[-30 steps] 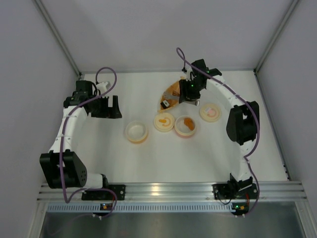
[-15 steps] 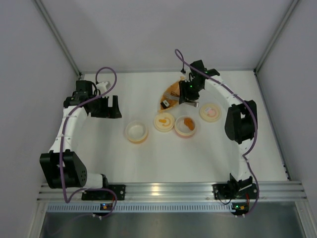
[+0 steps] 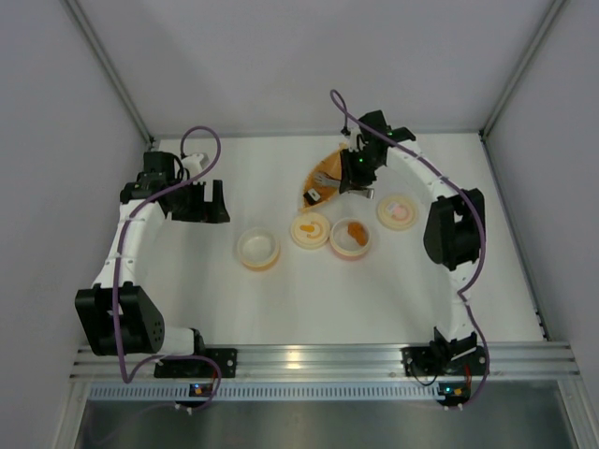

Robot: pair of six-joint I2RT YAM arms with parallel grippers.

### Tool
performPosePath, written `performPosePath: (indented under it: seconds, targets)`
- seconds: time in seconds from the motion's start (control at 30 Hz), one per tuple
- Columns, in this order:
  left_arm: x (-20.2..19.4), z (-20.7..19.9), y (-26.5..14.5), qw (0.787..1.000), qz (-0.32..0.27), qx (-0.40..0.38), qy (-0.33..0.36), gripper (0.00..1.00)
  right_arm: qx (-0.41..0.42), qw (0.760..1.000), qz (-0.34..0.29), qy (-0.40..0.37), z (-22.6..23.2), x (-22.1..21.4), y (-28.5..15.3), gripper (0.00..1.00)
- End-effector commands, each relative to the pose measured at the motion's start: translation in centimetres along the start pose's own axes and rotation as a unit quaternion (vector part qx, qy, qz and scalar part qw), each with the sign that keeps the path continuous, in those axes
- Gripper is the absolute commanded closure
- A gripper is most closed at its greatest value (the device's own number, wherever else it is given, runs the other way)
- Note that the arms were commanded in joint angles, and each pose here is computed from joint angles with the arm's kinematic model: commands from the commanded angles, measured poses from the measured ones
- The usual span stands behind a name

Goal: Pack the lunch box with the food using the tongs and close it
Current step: Pick up the fake food from the plate.

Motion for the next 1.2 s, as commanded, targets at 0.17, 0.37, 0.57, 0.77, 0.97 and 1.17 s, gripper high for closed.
performPosePath:
  seconds: [0.17, 0.37, 0.57, 0.77, 0.97, 1.17]
  targets:
    - [1.2, 0.2, -0.5, 0.999, -0.031, 0.006, 0.015, 0.02, 0.047, 0.994, -0.088, -0.032, 2.1, 3.1, -5.8, 1.0]
    - [0.9, 0.1, -0.5, 1.0, -0.027, 0.003, 0.013, 0.02, 0.054, 0.991, -0.109, -0.05, 2.2, 3.7, -6.9, 1.0]
    - [1.0, -0.1, -0.9, 0.999, -0.035, 0.001, 0.022, 0.02, 0.053, 0.984, -0.125, -0.117, 1.8, 3.2, -9.0, 1.0]
    - [1.4, -0.2, -1.5, 0.998, -0.047, 0.002, 0.031, 0.02, 0.074, 0.973, -0.124, -0.178, 0.9, 0.0, -12.9, 1.0]
    - [1.5, -0.5, -1.8, 0.998, -0.052, -0.001, 0.035, 0.02, 0.09, 0.967, -0.106, -0.212, 0.7, -5.2, -16.7, 1.0]
    - [1.6, -0.8, -2.2, 0.998, -0.058, -0.005, 0.036, 0.02, 0.089, 0.968, -0.085, -0.221, 0.1, -10.6, -17.8, 1.0]
Point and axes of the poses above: each gripper's point midway between its finger pads, its own y axis out along the fingers, its own z axis along the line the jaws close on, x = y × z, the point moved 7 cm from there along -y, back along the fingers, and after that the axes turned 8 degrees about y, right-handed, at the moved point
